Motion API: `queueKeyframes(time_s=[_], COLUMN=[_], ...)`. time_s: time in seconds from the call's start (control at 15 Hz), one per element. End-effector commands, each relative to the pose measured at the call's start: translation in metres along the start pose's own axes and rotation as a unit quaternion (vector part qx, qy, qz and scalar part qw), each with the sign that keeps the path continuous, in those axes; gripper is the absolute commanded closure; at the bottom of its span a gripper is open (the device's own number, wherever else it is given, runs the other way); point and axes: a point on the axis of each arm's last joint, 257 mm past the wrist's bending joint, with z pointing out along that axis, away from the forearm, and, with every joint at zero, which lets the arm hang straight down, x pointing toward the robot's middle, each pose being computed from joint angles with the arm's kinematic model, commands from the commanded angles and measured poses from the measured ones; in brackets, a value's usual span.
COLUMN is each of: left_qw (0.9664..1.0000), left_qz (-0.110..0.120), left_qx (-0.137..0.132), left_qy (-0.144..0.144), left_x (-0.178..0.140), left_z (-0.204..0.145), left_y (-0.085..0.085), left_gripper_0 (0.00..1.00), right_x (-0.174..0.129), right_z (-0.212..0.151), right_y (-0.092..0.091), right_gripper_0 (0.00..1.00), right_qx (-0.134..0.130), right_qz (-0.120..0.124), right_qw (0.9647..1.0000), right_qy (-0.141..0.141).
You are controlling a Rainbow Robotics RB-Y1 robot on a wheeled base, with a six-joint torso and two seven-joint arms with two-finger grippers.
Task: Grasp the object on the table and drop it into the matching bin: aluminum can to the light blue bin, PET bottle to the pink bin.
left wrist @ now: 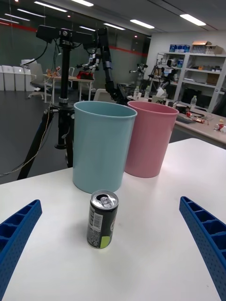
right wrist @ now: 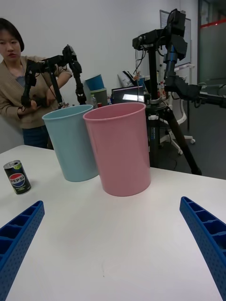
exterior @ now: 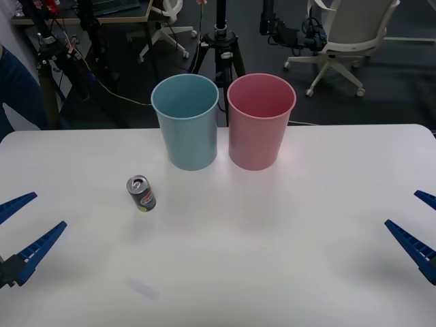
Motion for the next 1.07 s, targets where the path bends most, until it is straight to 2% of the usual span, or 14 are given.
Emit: queueKeyframes(time_s=[0.07, 0.4, 0.53, 0.67, 0.73, 0.93, 1.07], left_qw=[1.0000, 0.9999, 0.9995, 0.9992, 0.9989, 0.9985, 0.9976], left_qz=[-0.002, -0.004, 0.025, 0.031, 0.034, 0.015, 0.014], left_qx=[-0.005, -0.003, -0.004, -0.003, -0.002, -0.006, -0.011], left_qy=[0.006, 0.012, 0.017, 0.025, 0.032, 0.053, 0.067], left_x=[0.005, 0.011, 0.018, 0.035, 0.047, 0.075, 0.090], left_z=[-0.002, -0.006, -0.008, -0.008, -0.005, 0.004, 0.012], left_y=[0.002, -0.002, -0.004, -0.003, 0.001, 0.019, 0.032], left_gripper_0=[0.00, 0.00, 0.00, 0.00, 0.00, 0.00, 0.00], right_x=[0.000, 0.000, 0.000, 0.000, 0.000, 0.000, 0.000], right_z=[0.000, 0.000, 0.000, 0.000, 0.000, 0.000, 0.000], right_y=[0.000, 0.000, 0.000, 0.000, 0.000, 0.000, 0.000], right_gripper_0=[0.00, 0.00, 0.00, 0.00, 0.00, 0.00, 0.00], right_qx=[0.000, 0.000, 0.000, 0.000, 0.000, 0.000, 0.000], right_qz=[0.000, 0.000, 0.000, 0.000, 0.000, 0.000, 0.000], right_qw=[1.0000, 1.0000, 1.0000, 1.0000, 1.0000, 1.0000, 1.0000], right_qy=[0.000, 0.000, 0.000, 0.000, 0.000, 0.000, 0.000])
